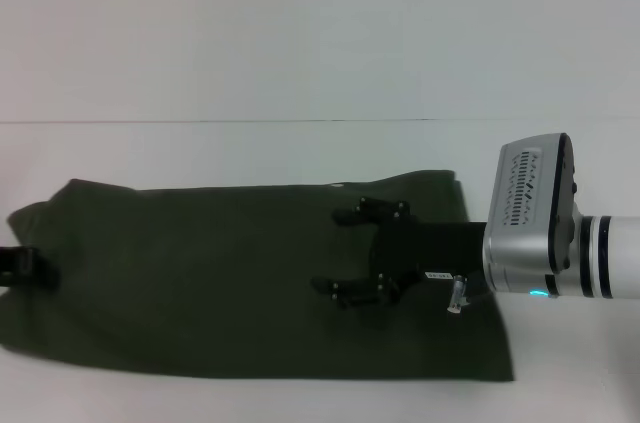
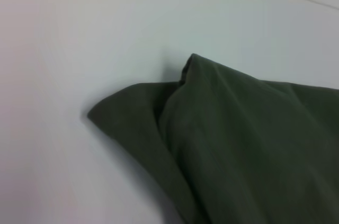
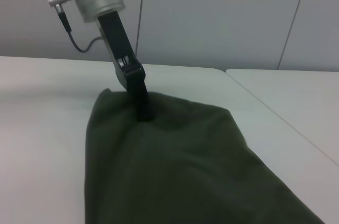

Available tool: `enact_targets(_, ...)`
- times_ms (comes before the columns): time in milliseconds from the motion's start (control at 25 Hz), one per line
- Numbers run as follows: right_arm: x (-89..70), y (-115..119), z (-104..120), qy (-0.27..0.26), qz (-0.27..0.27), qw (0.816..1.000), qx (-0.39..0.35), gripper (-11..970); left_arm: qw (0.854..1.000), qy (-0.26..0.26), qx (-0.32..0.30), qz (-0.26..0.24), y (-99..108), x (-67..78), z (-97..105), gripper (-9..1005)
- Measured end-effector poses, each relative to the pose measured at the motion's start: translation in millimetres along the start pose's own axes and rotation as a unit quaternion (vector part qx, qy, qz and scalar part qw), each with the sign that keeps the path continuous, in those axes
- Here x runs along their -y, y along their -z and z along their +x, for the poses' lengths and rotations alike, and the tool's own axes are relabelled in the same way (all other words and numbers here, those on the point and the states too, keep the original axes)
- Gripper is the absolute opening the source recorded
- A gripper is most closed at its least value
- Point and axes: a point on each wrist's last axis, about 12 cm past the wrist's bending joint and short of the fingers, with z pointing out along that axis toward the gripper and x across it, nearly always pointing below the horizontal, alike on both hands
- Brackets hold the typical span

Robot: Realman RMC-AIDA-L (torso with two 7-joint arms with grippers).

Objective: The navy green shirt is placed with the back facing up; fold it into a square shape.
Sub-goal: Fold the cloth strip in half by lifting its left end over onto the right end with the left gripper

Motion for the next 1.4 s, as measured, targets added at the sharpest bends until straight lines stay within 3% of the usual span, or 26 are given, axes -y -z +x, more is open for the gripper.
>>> enact_targets(120, 0.0, 0, 0, 0.0, 0.0, 1.0, 0.0, 926, 1.0, 0.005, 0.005, -0.024, 15, -15.6, -2, 108)
enact_targets(280, -1.6, -1, 0, 0.005, -0.006, 1.0, -0.004, 926, 0.999, 0.008, 0.004, -0.036, 25, -23.6, -2, 105)
enact_targets(560, -2.3, -2, 1, 0.007, -0.008, 1.0, -0.007, 926, 1.0, 0.009, -0.012, -0.011, 28, -14.6, -3, 103)
enact_targets(1000, -4.9, 3, 8, -0.004, -0.002, 1.0, -0.01, 926, 0.986, -0.002, -0.031, 0.161, 38, 50.4, -21, 126)
enact_targets(1160, -7.0, 6, 13, -0.009, 0.002, 1.0, -0.01, 926, 0.974, 0.0, -0.03, 0.223, 32, 77.7, -25, 137)
enact_targets(1400, -9.4, 10, 19, -0.016, 0.007, 1.0, -0.013, 926, 0.959, -0.018, -0.049, 0.277, 12, 122.6, -27, 154)
